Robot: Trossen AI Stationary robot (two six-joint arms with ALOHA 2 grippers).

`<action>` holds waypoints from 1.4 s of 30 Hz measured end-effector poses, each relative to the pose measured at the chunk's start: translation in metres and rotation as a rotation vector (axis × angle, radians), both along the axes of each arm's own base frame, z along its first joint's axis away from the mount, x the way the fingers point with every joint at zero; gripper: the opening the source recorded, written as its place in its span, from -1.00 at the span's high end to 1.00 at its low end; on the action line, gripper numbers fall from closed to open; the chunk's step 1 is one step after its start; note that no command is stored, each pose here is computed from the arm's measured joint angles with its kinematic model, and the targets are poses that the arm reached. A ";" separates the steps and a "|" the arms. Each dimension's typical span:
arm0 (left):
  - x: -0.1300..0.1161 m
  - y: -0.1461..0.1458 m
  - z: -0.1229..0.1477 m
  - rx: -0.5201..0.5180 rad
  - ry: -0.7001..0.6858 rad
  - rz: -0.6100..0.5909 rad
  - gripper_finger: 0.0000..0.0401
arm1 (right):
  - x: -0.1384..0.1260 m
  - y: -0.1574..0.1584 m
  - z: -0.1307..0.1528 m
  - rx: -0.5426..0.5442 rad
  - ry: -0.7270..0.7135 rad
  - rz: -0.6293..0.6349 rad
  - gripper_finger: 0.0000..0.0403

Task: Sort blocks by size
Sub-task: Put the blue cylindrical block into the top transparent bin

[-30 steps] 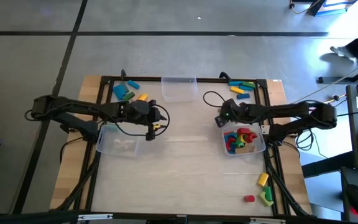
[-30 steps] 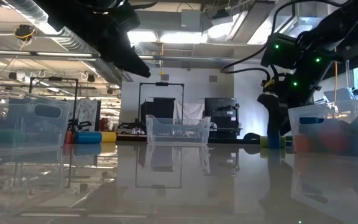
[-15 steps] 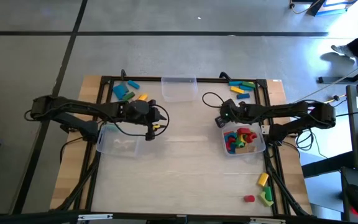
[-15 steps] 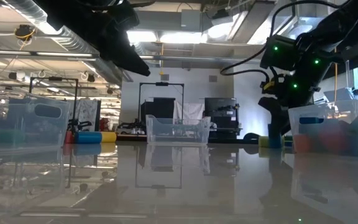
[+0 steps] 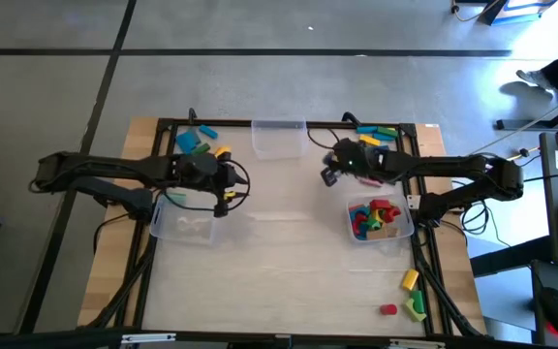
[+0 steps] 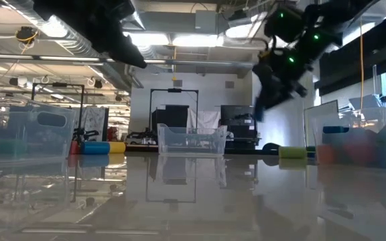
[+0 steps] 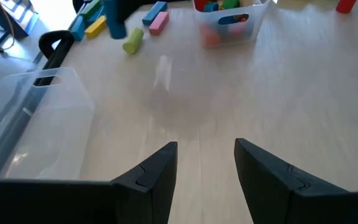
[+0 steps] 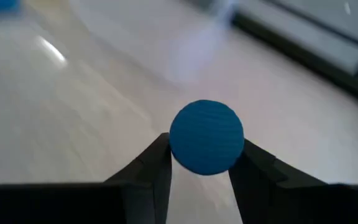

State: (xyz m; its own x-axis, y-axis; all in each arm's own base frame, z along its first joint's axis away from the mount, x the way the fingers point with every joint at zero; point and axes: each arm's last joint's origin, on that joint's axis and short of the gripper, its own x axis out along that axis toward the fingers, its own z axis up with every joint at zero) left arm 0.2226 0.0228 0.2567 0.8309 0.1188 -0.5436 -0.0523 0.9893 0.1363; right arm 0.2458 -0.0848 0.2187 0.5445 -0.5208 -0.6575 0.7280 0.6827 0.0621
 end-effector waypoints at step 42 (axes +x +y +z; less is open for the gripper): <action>-0.005 0.000 -0.030 -0.038 -0.107 0.030 0.23 | 0.098 -0.094 -0.048 -0.098 0.058 0.176 0.35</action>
State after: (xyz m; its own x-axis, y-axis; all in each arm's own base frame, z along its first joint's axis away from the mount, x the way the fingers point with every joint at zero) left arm 0.2176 0.0226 0.2265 0.8806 0.1253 -0.4569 -0.0942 0.9915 0.0903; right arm 0.3435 -0.1786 0.1706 0.5952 -0.4845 -0.6411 0.5977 0.8002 -0.0498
